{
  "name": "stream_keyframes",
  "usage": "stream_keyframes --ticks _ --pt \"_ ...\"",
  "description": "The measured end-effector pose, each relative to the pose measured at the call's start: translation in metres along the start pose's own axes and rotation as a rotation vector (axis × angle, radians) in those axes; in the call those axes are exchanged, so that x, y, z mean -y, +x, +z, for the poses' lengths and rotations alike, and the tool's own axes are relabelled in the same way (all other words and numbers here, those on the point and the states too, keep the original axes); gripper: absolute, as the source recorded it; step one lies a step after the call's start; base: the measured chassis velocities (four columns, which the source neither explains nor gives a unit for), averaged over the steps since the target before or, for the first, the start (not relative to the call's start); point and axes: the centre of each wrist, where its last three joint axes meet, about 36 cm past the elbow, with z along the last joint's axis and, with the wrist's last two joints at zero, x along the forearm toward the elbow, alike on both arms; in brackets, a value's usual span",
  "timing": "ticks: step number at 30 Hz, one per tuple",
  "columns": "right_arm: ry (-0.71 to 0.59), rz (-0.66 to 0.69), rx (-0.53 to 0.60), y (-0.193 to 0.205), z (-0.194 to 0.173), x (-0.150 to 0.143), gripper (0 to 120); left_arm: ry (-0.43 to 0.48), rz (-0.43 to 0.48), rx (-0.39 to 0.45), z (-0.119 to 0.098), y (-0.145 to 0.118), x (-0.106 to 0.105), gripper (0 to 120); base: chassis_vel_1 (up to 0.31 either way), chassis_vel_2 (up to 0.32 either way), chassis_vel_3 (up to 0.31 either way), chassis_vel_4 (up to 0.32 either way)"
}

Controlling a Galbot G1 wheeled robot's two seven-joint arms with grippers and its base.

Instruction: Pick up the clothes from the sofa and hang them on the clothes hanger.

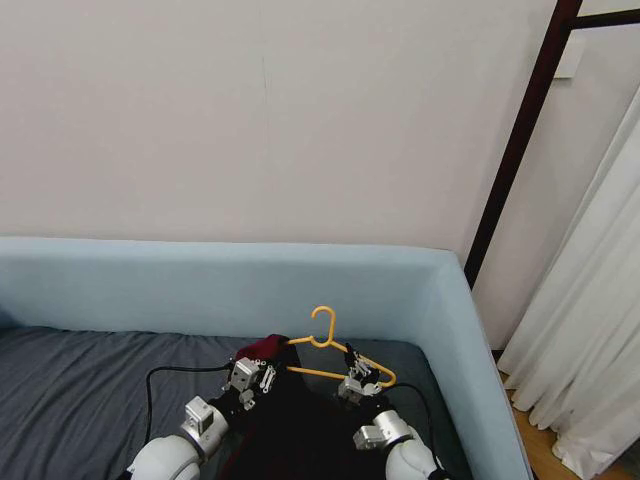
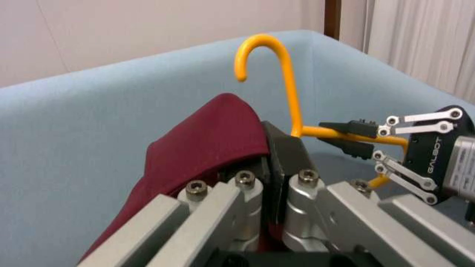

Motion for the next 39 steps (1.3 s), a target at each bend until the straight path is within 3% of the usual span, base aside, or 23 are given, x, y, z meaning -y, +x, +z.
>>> stream_keyframes --ticks 14,30,39 --pt "0.212 -0.018 0.188 -0.024 0.051 0.038 5 -0.027 -0.003 -0.009 0.007 0.007 -0.011 0 0.000 0.000 0.000 0.000" --pt "0.253 -0.096 0.322 -0.028 0.060 0.045 5 -0.027 0.034 0.003 0.002 0.007 -0.009 0 0.000 0.000 0.000 0.000" --pt "0.144 -0.118 0.439 -0.038 0.048 0.044 5 -0.043 0.052 -0.009 0.011 0.007 -0.008 0 0.000 0.000 0.000 0.000"
